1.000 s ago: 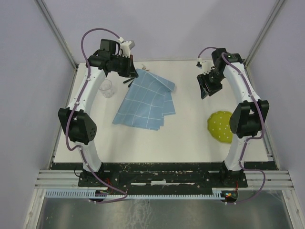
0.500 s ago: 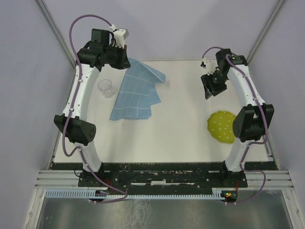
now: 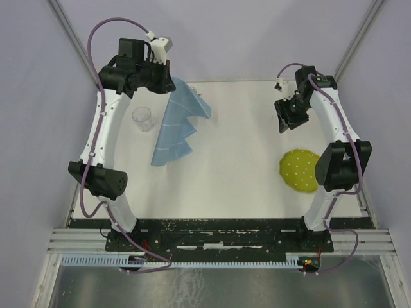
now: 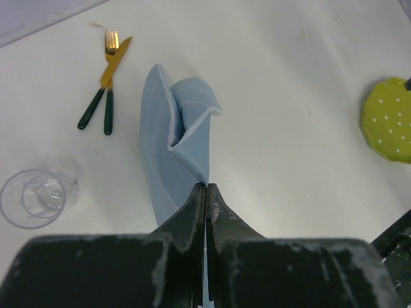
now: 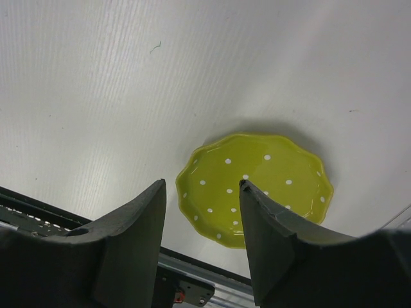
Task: Set the dinner table for one person
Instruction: Adjust the napkin at the center of the board.
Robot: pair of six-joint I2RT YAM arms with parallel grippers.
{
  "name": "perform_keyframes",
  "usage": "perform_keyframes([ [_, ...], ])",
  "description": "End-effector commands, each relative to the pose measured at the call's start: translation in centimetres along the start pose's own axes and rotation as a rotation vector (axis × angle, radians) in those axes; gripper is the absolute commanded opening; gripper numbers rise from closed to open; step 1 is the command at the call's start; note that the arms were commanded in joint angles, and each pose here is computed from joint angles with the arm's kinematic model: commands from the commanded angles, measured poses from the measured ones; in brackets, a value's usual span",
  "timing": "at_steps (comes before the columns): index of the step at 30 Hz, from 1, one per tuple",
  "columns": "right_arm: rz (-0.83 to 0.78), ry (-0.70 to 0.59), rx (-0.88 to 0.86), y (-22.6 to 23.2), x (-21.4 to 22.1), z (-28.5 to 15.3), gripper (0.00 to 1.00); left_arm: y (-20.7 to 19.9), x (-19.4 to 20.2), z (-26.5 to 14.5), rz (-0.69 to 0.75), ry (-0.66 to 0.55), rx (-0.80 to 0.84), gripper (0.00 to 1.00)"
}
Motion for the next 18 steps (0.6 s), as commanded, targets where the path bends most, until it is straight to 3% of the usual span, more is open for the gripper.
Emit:
perform_keyframes([
  [1,0.013,-0.071,0.022,-0.3,0.3,-2.4,0.57,-5.4,-2.2,-0.1,0.071,-0.089,0.189,0.03],
  [11,0.072,-0.088,0.035,-2.3,2.4,-3.5,0.57,-16.7,5.1,9.4,0.124,0.209,0.435,0.03],
  [18,0.1,-0.103,0.007,-2.6,2.9,-4.0,0.57,-23.6,8.2,12.4,0.18,0.294,0.549,0.03],
])
Point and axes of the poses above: each gripper's point midway between its finger pads, its own z axis out along the fingers, its own y axis along the line the jaws close on, x = y × z, the point moved 5 cm from there along -z, back along the fingers
